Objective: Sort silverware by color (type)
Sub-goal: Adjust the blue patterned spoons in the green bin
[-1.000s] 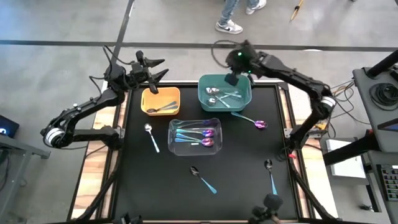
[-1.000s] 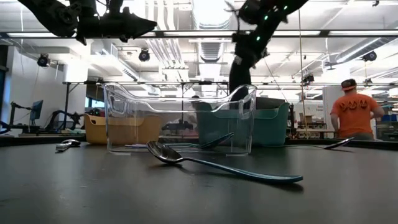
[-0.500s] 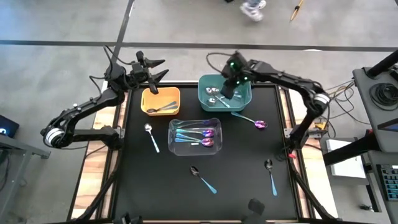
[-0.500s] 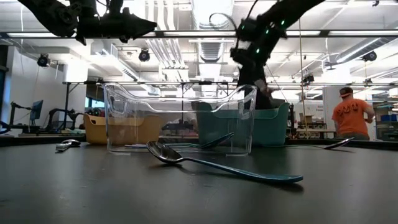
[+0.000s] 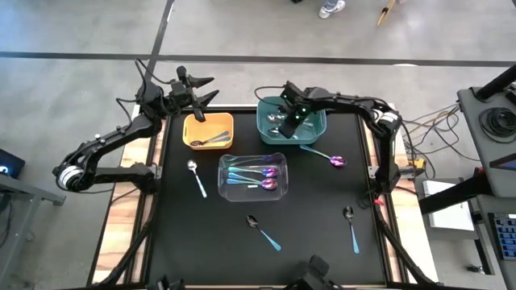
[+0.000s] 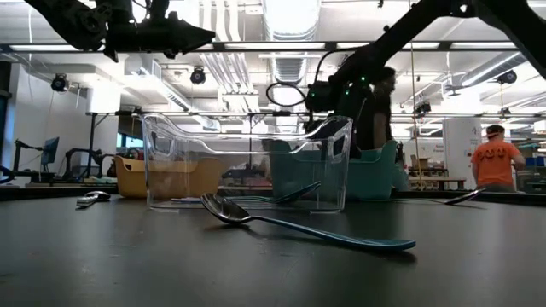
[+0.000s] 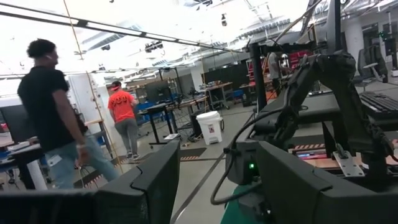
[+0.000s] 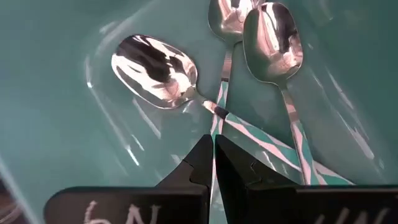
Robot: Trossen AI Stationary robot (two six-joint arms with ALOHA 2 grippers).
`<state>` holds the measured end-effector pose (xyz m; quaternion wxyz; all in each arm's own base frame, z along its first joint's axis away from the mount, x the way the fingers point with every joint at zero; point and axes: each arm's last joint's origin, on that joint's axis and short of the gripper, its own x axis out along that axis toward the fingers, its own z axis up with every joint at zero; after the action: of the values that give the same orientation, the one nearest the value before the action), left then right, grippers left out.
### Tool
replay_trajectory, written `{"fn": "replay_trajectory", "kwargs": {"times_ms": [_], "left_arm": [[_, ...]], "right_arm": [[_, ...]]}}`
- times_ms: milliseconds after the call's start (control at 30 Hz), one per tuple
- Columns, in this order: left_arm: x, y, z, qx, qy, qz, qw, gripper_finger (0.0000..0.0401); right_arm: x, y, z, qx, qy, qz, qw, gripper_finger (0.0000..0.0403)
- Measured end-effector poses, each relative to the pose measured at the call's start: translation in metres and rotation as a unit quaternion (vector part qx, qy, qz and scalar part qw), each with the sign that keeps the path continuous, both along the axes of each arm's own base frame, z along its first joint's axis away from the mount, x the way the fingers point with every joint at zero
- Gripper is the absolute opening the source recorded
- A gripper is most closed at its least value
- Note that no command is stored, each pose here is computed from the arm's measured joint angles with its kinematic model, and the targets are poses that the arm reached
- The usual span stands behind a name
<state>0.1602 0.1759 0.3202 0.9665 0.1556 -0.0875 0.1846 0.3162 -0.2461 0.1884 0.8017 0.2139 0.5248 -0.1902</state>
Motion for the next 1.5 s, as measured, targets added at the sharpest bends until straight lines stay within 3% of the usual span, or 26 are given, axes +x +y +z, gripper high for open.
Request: {"fn": "replay_trajectory", "kwargs": {"times_ms": [167,733,967,1167,1233,1333,1433,1500], "left_arm": [[0.000,0.000,0.000,0.003,0.001,0.001,1.000,0.0194],[0.000,0.000,0.000,0.003,0.003,0.002,1.000,0.0194],[0.000,0.000,-0.001,0.003,0.003,0.002,1.000,0.0194],[0.000,0.000,-0.001,0.003,0.004,0.002,1.000,0.0194],[0.000,0.000,-0.001,0.003,0.004,0.002,1.000,0.0194],[0.000,0.000,-0.001,0.005,0.005,0.003,1.000,0.0194],[0.000,0.000,-0.001,0.010,0.007,0.004,1.000,0.0194],[0.000,0.000,-0.001,0.009,0.008,0.004,1.000,0.0194]], "right_arm": [[0.004,0.002,-0.006,-0.061,0.053,-0.018,0.997,0.0009],[0.012,-0.001,-0.020,-0.078,0.059,-0.046,0.994,0.0009],[0.011,0.004,-0.022,-0.075,0.081,0.000,0.994,0.0009],[0.008,0.006,-0.007,-0.092,0.080,0.030,0.992,0.0009],[0.008,0.007,0.004,-0.110,0.075,0.060,0.989,0.0009],[0.004,0.010,0.010,-0.124,0.091,0.157,0.976,0.0009],[0.003,0.011,0.008,-0.135,0.100,0.254,0.953,0.0009],[0.001,0.012,0.007,-0.136,0.085,0.337,0.928,0.0009]]}}
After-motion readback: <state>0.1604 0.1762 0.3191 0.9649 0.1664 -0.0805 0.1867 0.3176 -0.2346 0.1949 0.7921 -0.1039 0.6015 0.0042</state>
